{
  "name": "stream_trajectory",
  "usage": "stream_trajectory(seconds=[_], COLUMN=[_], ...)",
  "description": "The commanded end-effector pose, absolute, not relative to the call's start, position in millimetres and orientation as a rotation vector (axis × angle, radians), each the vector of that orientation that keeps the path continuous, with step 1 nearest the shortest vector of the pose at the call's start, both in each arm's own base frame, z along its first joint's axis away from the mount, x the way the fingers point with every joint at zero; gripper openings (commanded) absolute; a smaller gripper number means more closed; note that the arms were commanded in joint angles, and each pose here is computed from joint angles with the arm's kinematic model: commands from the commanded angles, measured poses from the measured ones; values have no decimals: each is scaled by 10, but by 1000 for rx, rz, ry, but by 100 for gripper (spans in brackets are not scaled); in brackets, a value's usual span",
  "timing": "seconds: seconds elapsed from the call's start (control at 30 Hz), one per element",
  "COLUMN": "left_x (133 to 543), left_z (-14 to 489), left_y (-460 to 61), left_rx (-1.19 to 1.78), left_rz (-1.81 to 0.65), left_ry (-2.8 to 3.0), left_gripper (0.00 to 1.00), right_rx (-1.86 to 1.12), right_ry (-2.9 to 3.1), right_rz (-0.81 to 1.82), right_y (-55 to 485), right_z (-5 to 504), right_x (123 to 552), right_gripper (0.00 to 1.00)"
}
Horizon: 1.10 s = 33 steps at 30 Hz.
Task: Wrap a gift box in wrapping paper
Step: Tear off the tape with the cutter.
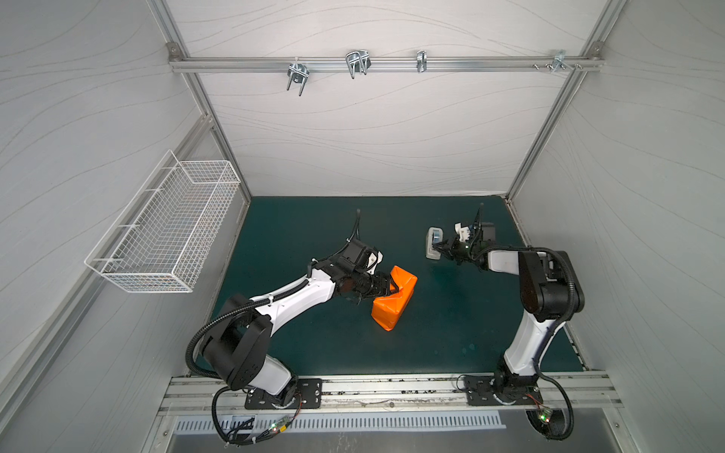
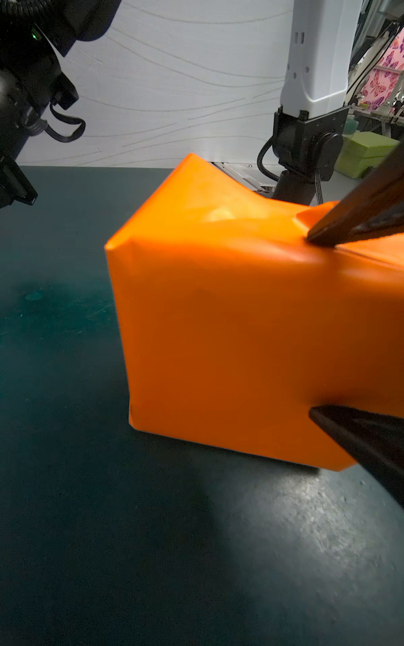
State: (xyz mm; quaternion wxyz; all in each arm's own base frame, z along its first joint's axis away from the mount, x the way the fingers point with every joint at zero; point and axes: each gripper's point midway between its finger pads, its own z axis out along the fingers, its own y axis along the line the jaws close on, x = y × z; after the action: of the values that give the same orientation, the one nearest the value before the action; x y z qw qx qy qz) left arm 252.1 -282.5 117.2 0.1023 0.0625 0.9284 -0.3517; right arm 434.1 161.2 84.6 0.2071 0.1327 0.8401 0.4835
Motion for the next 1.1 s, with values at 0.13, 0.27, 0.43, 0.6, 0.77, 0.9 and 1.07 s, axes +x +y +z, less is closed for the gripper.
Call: stream_trajectory(seconds=[0.13,0.27,0.43,0.6,0.77,0.9,1.07], left_x=[2465,2460,2467,2470,2455,2456,2447], left_z=[951,946,949,950,934,933,936], left_y=[-2700,-2697,-2701,-2704,-2696,-2699,-2687], left_rx=[158,160,154,157,155,153,157], left_rz=[-930,-926,-930,-932,-931,-933,-926], left_ry=[2815,2817,2817,2815,2820,2817,2820], left_gripper=[73,73,73,73,73,73,73], right_rx=[370,399,404,415,426,436,450], right_ry=[2325,2382,2457,2503,2554,2557,2598], right_rz=[1504,1494,1421,1356,1304,1286,1208], right_y=[1709,1719,1734,1713,1681,1660,1599], right_z=[1037,856,652,516,379,322,266], right_x=[4209,4131,4045,4025,3976,3947,3905], right_gripper=[0,0,0,0,0,0,0])
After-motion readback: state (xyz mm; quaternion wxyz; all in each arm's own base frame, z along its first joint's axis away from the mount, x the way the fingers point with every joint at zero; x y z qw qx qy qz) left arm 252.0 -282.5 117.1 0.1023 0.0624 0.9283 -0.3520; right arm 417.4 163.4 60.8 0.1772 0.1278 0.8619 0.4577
